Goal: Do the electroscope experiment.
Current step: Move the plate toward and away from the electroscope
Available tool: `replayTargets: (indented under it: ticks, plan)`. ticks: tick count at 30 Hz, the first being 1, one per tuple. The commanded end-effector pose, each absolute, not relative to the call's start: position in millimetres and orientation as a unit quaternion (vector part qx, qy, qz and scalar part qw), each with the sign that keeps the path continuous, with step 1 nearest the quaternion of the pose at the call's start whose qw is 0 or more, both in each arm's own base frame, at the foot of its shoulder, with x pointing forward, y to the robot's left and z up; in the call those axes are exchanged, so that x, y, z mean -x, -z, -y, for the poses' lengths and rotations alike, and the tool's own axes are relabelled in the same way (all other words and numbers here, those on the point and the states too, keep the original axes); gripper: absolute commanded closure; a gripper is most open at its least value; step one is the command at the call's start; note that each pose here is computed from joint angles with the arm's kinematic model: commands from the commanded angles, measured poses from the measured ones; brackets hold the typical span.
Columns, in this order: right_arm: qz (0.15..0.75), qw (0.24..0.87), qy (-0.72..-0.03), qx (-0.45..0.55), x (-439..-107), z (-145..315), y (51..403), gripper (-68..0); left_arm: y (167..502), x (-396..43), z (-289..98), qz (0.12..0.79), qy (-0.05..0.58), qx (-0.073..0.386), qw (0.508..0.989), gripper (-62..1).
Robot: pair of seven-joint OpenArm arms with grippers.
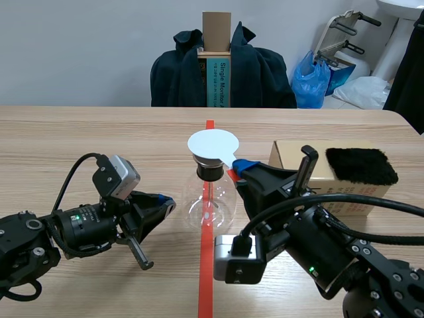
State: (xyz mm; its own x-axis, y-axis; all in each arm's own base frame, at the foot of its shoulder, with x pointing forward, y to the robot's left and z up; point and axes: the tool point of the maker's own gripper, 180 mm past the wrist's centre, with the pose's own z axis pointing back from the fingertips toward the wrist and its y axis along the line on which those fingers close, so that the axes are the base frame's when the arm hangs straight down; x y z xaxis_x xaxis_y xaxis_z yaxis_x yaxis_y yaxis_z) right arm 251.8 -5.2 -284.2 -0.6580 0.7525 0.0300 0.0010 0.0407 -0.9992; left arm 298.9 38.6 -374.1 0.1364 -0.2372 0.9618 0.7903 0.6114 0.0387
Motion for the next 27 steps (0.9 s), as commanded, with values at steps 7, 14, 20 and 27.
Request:
replayTargets:
  ticks: [7,14,20,27]
  plan:
    - [0.646,0.322,-0.613,0.321,-263.2,19.9,280.1,-0.7,362.7,-305.3,-36.1,0.565,0.357,0.254,0.699,-3.2]
    - [0.62,0.372,-0.586,0.366,-277.7,43.7,280.9,-0.7,362.7,-305.3,-36.1,0.565,0.357,0.254,0.699,-3.2]
    - [0.601,0.402,-0.567,0.395,-285.0,59.9,281.5,-0.7,362.7,-305.3,-36.1,0.565,0.357,0.254,0.699,-3.2]
    - [0.588,0.42,-0.555,0.412,-288.8,70.4,281.9,-0.7,362.7,-305.3,-36.1,0.565,0.357,0.254,0.699,-3.2]
